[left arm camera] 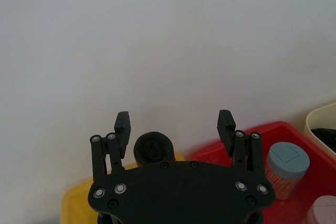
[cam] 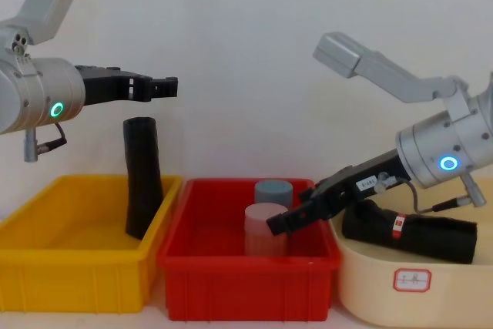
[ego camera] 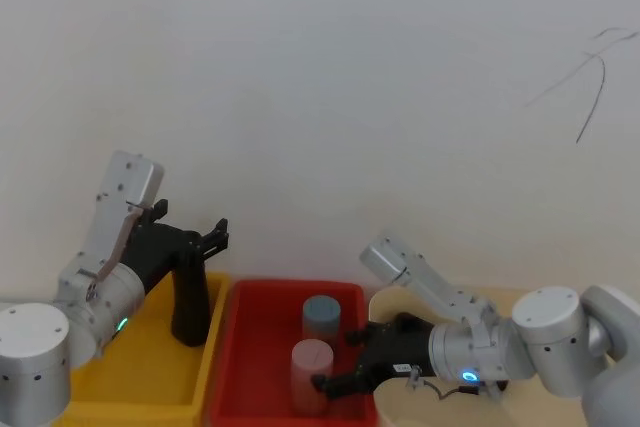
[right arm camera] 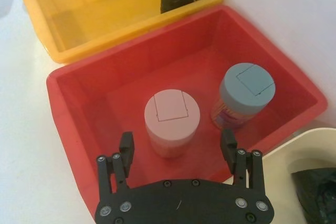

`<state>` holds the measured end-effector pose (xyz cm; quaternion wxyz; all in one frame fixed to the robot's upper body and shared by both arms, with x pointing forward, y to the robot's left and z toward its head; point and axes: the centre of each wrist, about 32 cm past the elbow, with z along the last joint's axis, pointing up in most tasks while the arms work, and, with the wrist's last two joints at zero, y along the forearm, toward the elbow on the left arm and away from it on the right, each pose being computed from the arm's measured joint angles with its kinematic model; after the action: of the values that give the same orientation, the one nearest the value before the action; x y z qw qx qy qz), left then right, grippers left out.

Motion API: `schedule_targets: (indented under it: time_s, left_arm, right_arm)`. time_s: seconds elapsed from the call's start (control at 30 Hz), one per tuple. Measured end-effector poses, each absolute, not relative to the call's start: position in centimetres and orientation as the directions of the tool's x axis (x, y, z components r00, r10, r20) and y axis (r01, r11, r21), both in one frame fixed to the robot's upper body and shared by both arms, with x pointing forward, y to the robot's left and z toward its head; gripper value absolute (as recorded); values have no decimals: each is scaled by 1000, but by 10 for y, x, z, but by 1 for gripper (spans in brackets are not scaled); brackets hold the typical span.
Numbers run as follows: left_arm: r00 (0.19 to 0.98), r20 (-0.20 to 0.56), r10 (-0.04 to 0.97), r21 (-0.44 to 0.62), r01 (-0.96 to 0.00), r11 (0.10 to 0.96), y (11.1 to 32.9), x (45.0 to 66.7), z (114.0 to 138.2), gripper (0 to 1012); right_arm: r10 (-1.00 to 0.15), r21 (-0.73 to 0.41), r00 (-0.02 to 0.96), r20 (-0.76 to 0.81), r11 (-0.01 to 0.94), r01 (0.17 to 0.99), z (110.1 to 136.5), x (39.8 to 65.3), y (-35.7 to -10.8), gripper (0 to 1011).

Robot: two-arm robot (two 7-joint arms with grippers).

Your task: Pick up the garbage bag with the one hand and transfer it to the other hand.

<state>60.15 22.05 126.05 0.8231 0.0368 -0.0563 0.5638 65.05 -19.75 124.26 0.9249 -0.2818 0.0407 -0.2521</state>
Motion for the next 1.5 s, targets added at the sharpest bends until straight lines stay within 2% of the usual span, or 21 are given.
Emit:
schedule_targets:
  time_s: [0.73,1.5]
  left_arm:
    - [358,134,924,-3,-932,361,221,602,1261,1002]
    - [358,134,924,-3,-932,361,221,602,1261,1002]
  right_arm:
    - [-480,-588,875,63,691,421,1240,668,-186,1000]
    - [-464,-638,882,85,655,406,1243,675,-173,1000]
